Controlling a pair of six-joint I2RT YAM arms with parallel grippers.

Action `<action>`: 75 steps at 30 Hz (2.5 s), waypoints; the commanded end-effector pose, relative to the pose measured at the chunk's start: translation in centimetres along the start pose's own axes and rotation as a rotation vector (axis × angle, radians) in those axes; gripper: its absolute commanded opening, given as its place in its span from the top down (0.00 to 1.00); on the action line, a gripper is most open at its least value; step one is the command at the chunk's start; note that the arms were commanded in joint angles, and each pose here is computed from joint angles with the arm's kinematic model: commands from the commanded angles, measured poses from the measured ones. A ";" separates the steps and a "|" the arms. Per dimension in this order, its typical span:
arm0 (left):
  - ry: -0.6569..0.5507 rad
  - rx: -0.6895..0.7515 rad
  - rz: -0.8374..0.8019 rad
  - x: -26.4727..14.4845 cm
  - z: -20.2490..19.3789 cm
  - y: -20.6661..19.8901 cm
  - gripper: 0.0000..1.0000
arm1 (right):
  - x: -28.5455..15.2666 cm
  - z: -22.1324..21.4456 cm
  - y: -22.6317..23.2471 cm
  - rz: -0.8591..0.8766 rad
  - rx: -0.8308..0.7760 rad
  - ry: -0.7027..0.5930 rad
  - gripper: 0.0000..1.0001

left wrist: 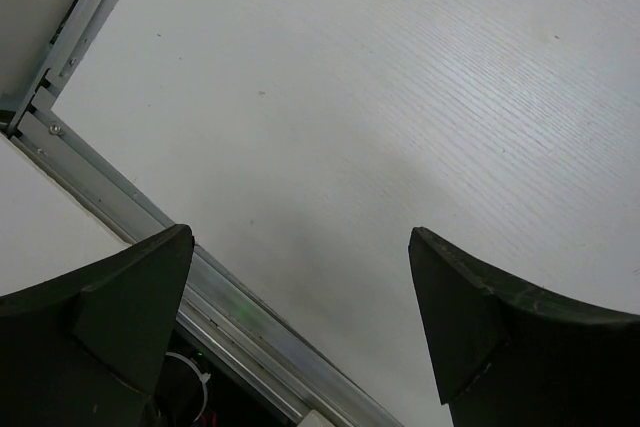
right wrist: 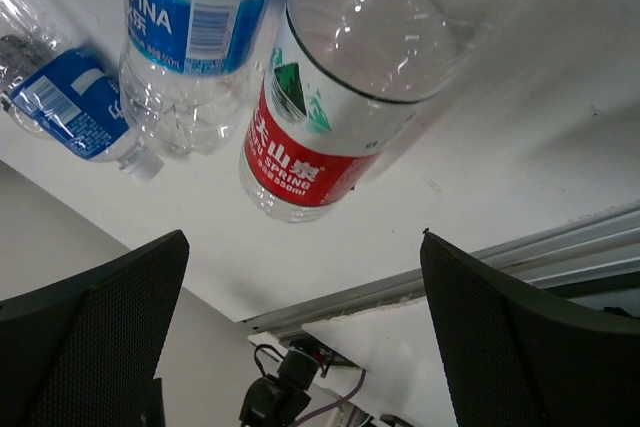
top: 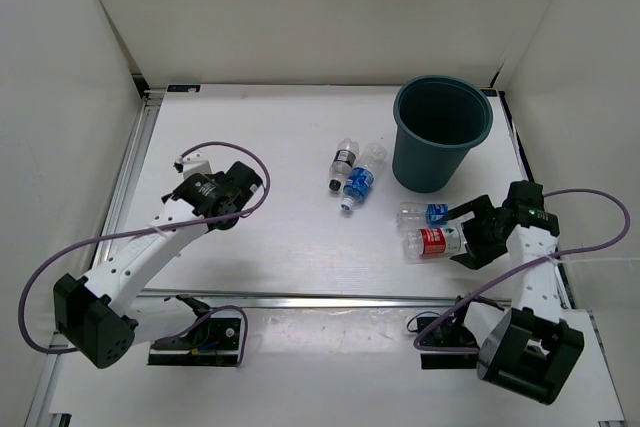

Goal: Put the plastic bottles in the bin

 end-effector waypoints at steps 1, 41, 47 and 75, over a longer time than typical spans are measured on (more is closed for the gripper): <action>0.002 0.000 -0.013 -0.1 -0.3 0.6 0.00 | 0.7 1.1 0.7 0.061 0.033 -0.019 0.00; 0.043 0.029 0.002 0.2 -0.9 0.0 0.00 | -18.5 6.2 16.1 0.551 -0.205 -0.390 0.61; 0.035 0.043 -0.017 -0.1 -0.4 -0.2 0.00 | -18.7 13.8 25.8 0.554 -0.445 -0.503 0.63; 0.059 0.080 0.012 0.4 -0.3 -4.1 0.00 | -16.1 13.7 17.1 0.236 -0.257 -0.610 0.00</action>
Point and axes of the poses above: each gripper's point midway between its finger pads, its own x axis out along the fingers, its own y axis along the line the jaws close on, z = x × y, the point moved 8 cm from there along -x, back along the fingers, and after that the axes turned 6 degrees about -x, right-handed, at the moved point
